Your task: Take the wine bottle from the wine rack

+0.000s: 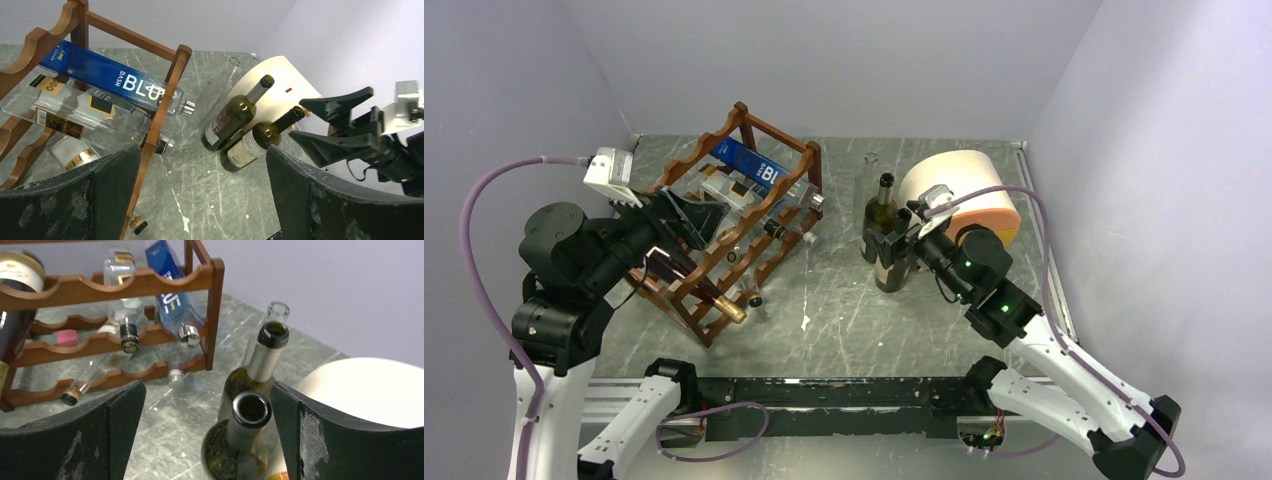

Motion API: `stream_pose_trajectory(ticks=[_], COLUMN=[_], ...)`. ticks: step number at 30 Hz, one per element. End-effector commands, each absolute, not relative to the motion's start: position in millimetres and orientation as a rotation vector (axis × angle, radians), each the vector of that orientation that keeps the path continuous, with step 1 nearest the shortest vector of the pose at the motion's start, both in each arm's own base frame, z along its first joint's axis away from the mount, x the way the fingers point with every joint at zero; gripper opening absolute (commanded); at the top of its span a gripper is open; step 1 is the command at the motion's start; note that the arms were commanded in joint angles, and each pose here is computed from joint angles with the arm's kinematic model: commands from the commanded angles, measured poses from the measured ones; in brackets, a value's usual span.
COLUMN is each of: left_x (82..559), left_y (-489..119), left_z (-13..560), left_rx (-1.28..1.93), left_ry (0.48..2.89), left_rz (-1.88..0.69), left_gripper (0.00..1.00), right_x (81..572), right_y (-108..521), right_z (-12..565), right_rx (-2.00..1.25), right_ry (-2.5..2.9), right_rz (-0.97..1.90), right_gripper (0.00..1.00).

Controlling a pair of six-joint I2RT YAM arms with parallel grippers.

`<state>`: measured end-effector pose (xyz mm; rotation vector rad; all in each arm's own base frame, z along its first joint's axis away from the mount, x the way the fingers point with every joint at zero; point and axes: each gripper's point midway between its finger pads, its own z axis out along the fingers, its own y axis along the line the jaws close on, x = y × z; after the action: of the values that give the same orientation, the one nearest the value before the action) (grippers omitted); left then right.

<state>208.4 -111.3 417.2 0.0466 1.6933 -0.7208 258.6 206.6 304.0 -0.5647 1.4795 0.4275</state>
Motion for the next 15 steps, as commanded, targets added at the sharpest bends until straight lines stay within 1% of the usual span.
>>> stream_pose_trajectory(ticks=[1,4,8,12,15], left_x=[204.6,203.8,201.9,198.3,196.4], left_y=[-107.3,-105.1,-99.9,-98.2,-97.9], left_z=[418.6,418.4,420.6,423.4,422.7], left_rx=[0.042,0.041,0.033,0.03,0.027], left_ry=[1.681,1.678,1.675,1.664,1.666], left_rz=[-0.702,-0.687,-0.655,-0.651,-0.652], left_gripper=[0.99,0.99,0.99,0.99,0.99], right_x=[241.5,230.3,215.7,211.6,208.6], right_y=[204.0,203.6,203.4,199.7,213.2], right_z=[335.2,349.4,377.0,402.4,406.8], right_rx=[-0.644,-0.673,-0.628,-0.493,-0.528], right_ry=[1.432,1.433,1.428,1.417,1.422], right_rz=[0.447,0.481,0.581,0.674,0.738], right_gripper=[1.0,1.0,1.0,1.0,1.0])
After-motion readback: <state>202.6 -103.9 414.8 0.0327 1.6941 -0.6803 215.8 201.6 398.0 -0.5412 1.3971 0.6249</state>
